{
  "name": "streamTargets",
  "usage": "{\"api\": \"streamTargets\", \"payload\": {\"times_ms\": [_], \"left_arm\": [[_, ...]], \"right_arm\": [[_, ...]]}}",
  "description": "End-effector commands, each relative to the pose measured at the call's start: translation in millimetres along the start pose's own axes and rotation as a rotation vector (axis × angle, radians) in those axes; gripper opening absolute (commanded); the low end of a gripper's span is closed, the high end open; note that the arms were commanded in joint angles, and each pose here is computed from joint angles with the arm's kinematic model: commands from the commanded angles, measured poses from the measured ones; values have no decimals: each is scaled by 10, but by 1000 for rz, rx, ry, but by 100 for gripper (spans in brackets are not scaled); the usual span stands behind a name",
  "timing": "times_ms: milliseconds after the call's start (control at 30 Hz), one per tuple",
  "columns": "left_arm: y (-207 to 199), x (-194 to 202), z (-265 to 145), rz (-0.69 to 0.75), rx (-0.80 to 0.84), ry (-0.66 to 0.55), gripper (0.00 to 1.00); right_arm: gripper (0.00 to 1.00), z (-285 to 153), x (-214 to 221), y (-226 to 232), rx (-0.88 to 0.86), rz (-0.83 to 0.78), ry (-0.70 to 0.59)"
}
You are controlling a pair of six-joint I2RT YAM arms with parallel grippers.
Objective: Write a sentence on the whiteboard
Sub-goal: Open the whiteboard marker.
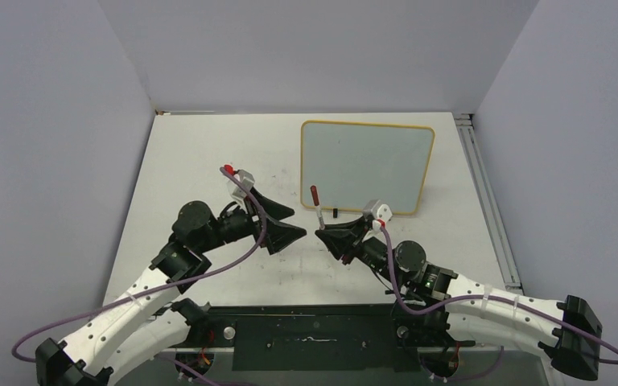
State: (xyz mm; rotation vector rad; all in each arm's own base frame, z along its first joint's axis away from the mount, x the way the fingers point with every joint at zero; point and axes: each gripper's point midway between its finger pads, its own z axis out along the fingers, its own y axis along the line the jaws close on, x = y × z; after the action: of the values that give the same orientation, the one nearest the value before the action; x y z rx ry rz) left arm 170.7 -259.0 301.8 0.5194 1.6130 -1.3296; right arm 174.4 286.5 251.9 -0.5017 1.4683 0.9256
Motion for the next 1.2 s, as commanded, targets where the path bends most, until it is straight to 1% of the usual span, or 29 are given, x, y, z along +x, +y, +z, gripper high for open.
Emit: {"api": "streamTargets", "payload": {"times_ms": [0,167,233,533,600,667,767,833,900,933,967,1000,1033,1100,1167], "left_arm": [[-157,-245,206,-2,60,-123,81],[-251,-227,293,-7,88,-126,71],[-245,-226,296,-8,83,-127,64],[-287,-138,384,-25,101,-83,47],[-311,-134,396,-20,109,-79,38],[-324,-125,401,-16,112,-75,25],[-313,-96,402,-10,105,-63,10],[-309,-65,401,1,105,-49,0],[-327,-49,394,24,113,-33,0],[-355,-39,387,43,127,-21,0],[-387,-32,380,60,141,-4,0],[-409,-10,375,82,153,23,0],[-422,3,373,104,156,54,0],[-404,113,357,128,152,149,0],[-421,145,345,157,165,194,0]], "right_arm": [[6,48,-257,355,-169,98,-83],[6,53,-230,373,-178,111,-74],[6,53,-217,376,-180,115,-73],[7,85,-186,389,-184,114,-60],[7,96,-167,368,-171,111,-50],[8,102,-165,358,-163,113,-43],[11,100,-163,341,-151,118,-36],[16,101,-150,315,-131,121,-19],[24,94,-131,289,-112,123,5],[30,89,-111,274,-100,124,23],[39,81,-110,264,-90,126,38],[43,68,-108,260,-84,125,54],[50,60,-106,233,-65,123,69],[59,34,-120,183,-32,117,89],[65,7,-132,175,-24,114,102]]}}
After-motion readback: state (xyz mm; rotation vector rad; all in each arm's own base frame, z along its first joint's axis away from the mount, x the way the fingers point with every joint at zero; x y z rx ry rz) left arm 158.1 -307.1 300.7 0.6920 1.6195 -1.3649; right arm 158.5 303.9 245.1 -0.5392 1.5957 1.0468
